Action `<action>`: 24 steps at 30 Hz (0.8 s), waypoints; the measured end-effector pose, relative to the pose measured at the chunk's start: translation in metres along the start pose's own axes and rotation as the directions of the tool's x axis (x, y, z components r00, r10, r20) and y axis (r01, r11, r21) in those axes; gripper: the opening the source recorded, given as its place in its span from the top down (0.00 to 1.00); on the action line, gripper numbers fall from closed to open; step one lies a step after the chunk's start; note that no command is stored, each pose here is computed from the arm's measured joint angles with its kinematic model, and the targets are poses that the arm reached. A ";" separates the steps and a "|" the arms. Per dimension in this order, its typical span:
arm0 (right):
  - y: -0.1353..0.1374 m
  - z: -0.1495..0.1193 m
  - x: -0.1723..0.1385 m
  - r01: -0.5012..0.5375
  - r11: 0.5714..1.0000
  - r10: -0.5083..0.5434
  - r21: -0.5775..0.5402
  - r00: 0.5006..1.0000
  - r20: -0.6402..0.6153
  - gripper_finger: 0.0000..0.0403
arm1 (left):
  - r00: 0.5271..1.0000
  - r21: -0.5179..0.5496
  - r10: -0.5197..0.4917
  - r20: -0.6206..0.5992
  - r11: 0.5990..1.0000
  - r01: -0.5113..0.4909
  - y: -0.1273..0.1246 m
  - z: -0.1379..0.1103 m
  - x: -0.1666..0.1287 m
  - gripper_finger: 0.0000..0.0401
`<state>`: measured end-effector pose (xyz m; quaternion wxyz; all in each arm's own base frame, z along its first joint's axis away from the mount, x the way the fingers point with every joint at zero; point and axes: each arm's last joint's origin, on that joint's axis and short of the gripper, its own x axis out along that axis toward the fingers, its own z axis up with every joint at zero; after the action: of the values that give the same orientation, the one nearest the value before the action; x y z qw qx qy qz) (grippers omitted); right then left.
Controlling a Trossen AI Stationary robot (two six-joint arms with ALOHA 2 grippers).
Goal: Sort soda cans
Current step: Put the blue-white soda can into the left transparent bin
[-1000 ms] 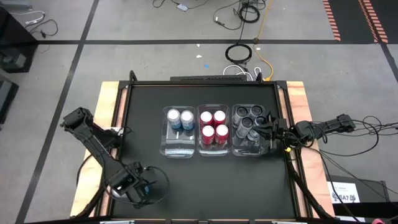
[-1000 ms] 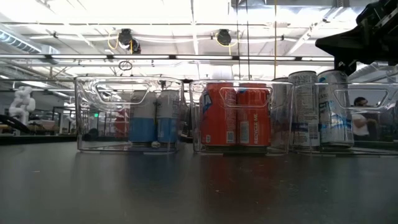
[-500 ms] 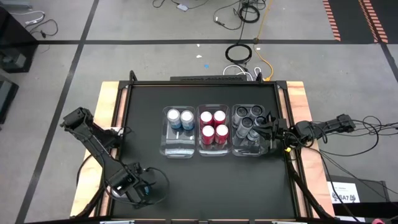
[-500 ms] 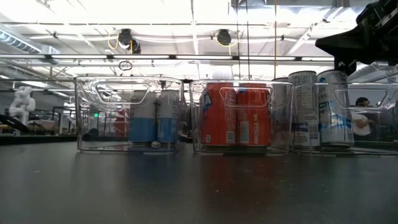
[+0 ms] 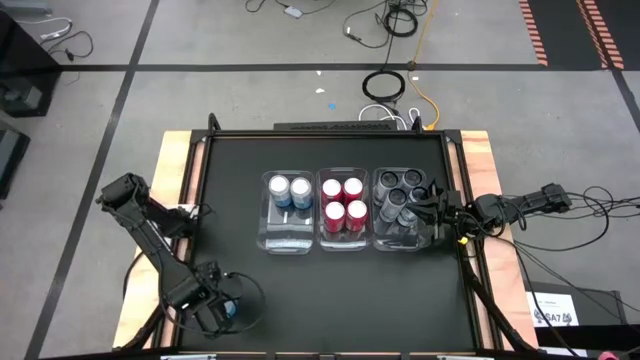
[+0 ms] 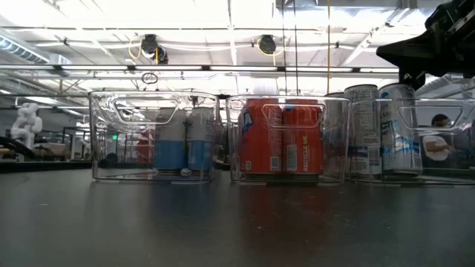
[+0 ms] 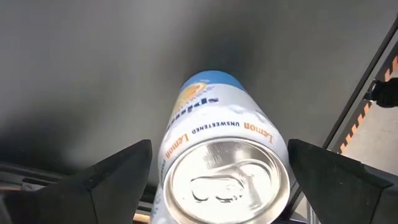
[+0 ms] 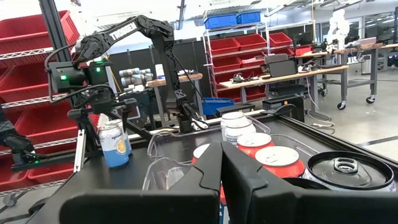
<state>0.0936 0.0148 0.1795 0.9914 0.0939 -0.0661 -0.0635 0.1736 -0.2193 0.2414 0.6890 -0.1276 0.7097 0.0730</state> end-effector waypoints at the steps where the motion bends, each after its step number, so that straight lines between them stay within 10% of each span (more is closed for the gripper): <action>1: 0.000 0.000 0.000 0.000 1.000 0.000 0.000 1.000 0.000 1.00 | 1.000 -0.007 -0.001 -0.003 1.000 0.001 0.000 -0.001 0.000 0.05; 24: 0.000 0.000 0.000 0.000 1.000 0.000 0.000 1.000 0.000 1.00 | 0.997 -0.016 0.053 -0.057 0.998 -0.054 -0.007 0.002 0.018 0.13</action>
<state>0.0936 0.0147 0.1795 0.9914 0.0937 -0.0661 -0.0636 0.1768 -0.2270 0.2242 0.6653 -0.1165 0.7314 0.0942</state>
